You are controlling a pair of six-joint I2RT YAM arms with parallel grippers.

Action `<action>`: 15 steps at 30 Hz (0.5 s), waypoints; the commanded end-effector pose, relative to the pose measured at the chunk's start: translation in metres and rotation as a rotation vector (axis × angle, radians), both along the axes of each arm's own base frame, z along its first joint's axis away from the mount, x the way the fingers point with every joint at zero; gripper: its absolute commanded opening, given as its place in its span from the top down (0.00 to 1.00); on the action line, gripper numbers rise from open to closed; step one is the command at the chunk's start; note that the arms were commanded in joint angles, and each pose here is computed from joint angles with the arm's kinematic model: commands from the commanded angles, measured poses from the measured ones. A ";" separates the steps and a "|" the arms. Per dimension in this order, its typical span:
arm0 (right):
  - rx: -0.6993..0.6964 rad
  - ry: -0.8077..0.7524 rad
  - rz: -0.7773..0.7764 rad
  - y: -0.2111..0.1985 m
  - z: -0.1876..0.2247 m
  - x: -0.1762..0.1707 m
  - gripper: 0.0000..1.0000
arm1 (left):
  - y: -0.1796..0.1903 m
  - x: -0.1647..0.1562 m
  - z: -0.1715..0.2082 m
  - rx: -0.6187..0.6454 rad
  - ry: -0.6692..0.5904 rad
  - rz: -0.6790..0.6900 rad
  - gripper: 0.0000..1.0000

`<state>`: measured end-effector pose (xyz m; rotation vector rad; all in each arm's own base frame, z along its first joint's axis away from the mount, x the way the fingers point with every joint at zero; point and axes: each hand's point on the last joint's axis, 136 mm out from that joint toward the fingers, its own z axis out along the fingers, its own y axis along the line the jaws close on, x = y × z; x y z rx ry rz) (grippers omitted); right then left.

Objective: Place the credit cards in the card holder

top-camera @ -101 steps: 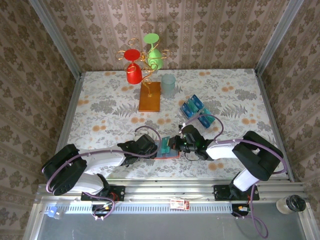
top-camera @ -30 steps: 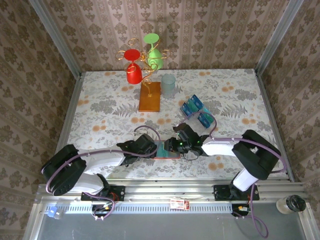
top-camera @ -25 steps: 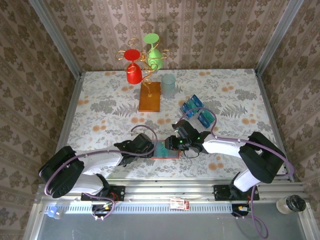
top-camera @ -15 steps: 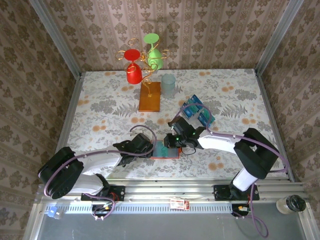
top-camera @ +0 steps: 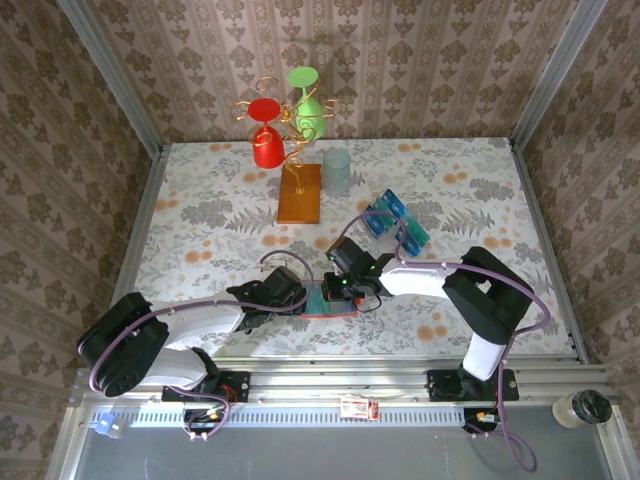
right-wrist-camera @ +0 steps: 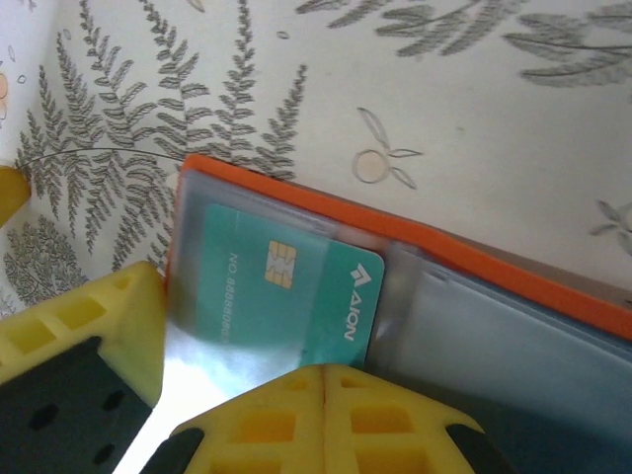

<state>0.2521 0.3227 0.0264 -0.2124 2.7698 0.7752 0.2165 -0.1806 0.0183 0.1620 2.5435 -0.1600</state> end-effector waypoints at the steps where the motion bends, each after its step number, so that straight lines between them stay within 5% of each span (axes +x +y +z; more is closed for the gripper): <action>1: -0.020 0.029 0.023 0.008 -0.009 -0.005 0.95 | 0.004 -0.006 -0.011 0.019 0.042 -0.014 0.00; 15: -0.007 -0.032 0.011 0.002 0.025 -0.003 0.96 | 0.013 -0.004 0.005 0.004 0.020 0.011 0.00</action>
